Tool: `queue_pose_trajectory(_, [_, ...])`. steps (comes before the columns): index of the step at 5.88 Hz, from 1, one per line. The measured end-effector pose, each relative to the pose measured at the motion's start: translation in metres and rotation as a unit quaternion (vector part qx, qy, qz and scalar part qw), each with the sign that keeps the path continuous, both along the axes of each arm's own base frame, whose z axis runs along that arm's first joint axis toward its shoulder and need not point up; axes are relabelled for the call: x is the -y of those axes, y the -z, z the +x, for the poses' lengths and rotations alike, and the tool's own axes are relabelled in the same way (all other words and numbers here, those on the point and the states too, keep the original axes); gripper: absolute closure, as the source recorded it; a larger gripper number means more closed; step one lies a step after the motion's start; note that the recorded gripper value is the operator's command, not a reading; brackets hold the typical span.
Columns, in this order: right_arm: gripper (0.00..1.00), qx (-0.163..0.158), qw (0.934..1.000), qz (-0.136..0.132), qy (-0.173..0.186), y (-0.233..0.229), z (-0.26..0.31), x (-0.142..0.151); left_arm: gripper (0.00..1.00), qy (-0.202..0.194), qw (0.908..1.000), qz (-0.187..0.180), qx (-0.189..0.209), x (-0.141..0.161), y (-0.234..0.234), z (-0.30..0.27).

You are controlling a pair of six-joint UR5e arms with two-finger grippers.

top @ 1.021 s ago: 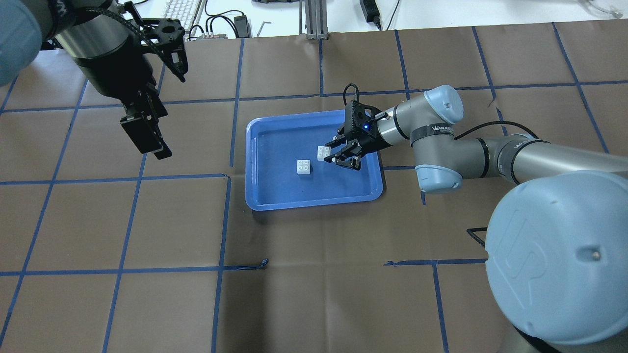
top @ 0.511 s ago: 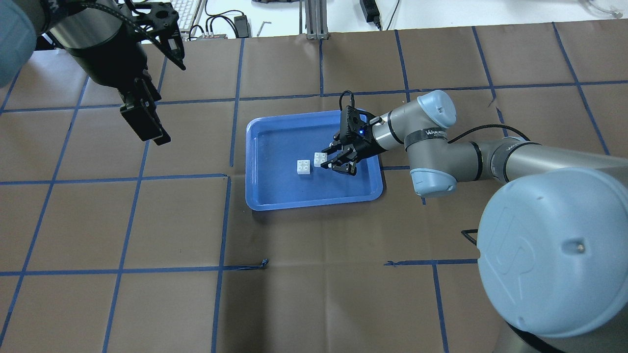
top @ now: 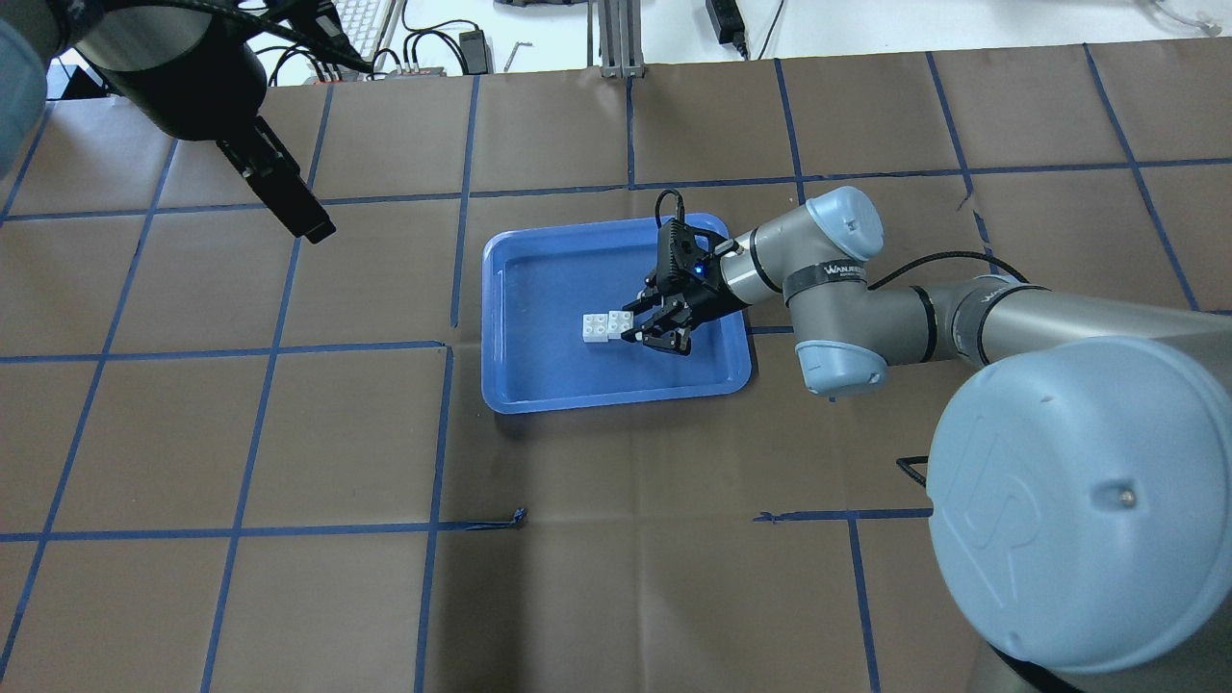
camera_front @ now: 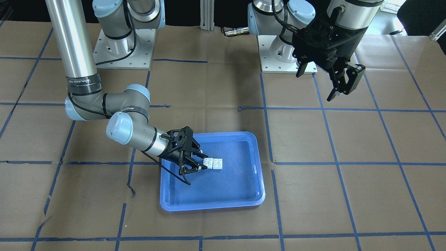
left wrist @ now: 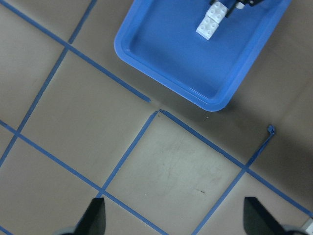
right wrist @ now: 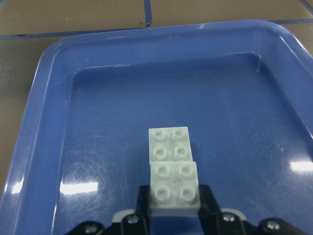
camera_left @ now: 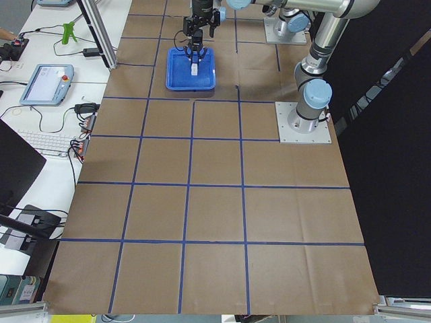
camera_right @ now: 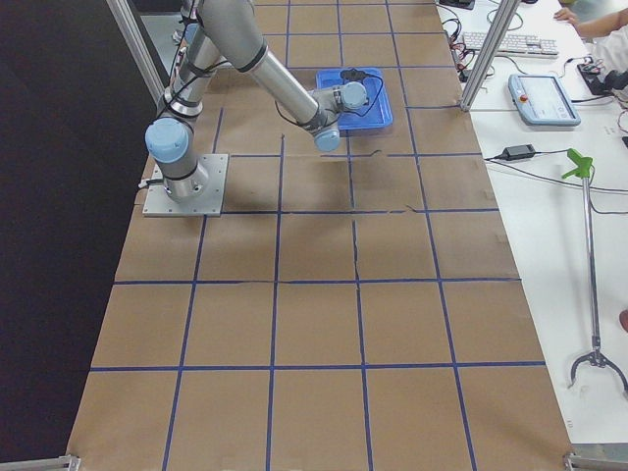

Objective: Assemble white blocks and place on blue tray

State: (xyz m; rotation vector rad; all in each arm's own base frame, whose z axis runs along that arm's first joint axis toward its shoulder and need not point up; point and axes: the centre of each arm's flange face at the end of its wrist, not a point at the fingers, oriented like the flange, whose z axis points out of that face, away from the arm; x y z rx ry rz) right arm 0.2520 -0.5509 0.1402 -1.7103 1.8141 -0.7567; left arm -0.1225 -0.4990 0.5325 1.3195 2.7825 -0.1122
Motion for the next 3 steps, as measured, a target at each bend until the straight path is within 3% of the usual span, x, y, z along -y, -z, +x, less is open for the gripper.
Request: queue_pose_trajectory(3, [0.67,0.000,1.0000,0.003,-0.001,0.002,0.000,-0.003,0.01,-0.134,0.9903,-0.032,-0.013,0.004,-0.008,0.020])
